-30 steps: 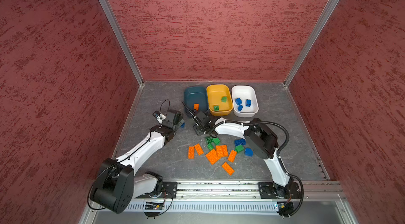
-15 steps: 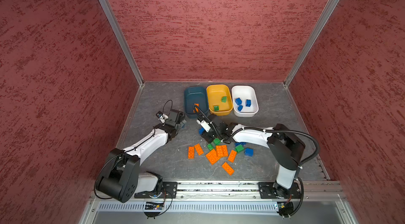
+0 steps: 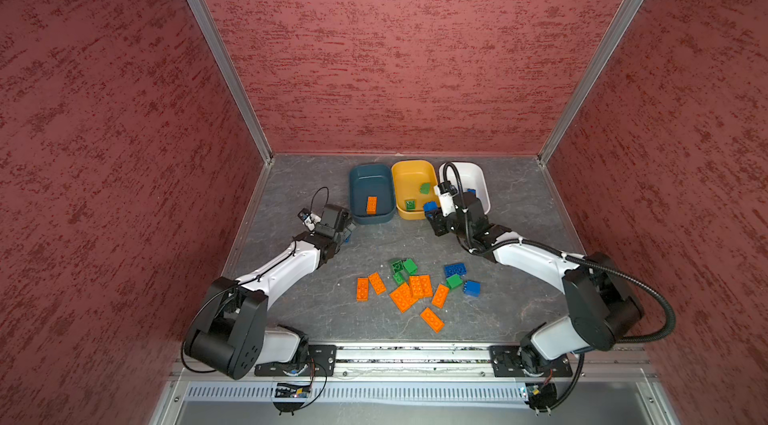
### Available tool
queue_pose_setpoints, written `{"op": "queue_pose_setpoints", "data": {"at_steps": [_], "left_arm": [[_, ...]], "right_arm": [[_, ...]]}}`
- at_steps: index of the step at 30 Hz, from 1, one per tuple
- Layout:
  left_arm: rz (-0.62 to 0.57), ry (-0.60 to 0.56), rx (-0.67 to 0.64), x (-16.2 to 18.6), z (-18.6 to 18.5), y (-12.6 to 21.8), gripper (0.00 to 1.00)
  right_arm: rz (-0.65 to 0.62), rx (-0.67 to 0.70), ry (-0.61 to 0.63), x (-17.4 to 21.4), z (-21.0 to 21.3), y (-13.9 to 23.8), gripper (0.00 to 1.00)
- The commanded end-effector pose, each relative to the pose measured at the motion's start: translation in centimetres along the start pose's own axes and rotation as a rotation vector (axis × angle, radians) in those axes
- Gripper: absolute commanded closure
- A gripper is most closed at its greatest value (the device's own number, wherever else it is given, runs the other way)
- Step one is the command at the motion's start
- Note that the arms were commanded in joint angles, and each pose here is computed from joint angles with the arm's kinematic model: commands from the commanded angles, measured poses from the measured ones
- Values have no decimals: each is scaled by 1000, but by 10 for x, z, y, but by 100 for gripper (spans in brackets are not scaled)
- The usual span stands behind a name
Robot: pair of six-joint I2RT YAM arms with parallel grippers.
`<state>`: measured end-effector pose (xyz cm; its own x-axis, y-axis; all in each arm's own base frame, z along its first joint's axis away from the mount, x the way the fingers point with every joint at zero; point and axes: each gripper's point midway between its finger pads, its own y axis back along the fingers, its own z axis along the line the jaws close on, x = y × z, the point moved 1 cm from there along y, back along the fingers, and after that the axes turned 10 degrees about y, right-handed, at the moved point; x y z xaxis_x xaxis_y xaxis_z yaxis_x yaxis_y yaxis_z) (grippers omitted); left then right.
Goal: Sort the legos into containers by color
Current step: 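Drop the blue brick into the white bin while left gripper lowers to a blue brick, then grasp the flat blue brick with left gripper and lift it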
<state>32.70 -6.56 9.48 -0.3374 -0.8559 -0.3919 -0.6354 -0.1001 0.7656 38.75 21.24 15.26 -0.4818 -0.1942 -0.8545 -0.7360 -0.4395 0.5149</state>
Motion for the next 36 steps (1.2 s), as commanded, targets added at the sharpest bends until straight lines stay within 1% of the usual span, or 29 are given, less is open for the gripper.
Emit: {"op": "queue_pose_setpoints", "data": {"at_steps": [1,3,5,9,12,14,17,18,20,22,23,25,26,29,31,32,34,36], "left_arm": [[-28,27,-3,-5,6,7,1],[-35,28,-7,-7,6,10,0],[-39,30,-16,-9,9,12,1],[-32,42,-53,-10,18,13,1],[-25,48,-73,-10,24,13,1],[-10,48,-77,-8,25,11,1],[30,37,-87,-2,26,5,1],[43,27,-84,1,24,3,1],[71,3,-79,6,20,-3,0],[92,-34,-83,9,15,-8,0],[107,-73,-80,10,11,-11,1],[129,-190,-73,11,3,-17,1],[145,-267,-68,13,-1,-19,1],[169,-444,-99,12,-3,-25,1],[189,-520,-125,12,-1,-28,2],[203,-539,-149,12,1,-30,4],[216,-533,-198,11,6,-33,6],[225,-529,-207,14,9,-37,9]], "right_arm": [[0,192,-126,-8,-57,3,72],[31,242,-185,-2,-83,-1,71],[65,285,-201,2,-103,-8,70],[139,335,-195,5,-130,-29,68],[172,353,-166,-2,-139,-46,64],[183,355,-158,-8,-141,-54,57],[179,373,-157,-15,-146,-59,42],[173,379,-160,-17,-147,-59,34],[145,382,-167,-23,-147,-54,24],[110,380,-174,-28,-144,-47,15],[89,382,-176,-30,-144,-42,11],[49,395,-174,-34,-144,-30,5],[33,406,-172,-35,-144,-24,1],[5,443,-152,-36,-147,-9,1],[2,463,-139,-35,-149,-4,1],[-1,471,-133,-34,-150,-2,1],[-6,476,-130,-34,-150,-1,1],[-10,470,-137,-34,-149,-2,1]]}}
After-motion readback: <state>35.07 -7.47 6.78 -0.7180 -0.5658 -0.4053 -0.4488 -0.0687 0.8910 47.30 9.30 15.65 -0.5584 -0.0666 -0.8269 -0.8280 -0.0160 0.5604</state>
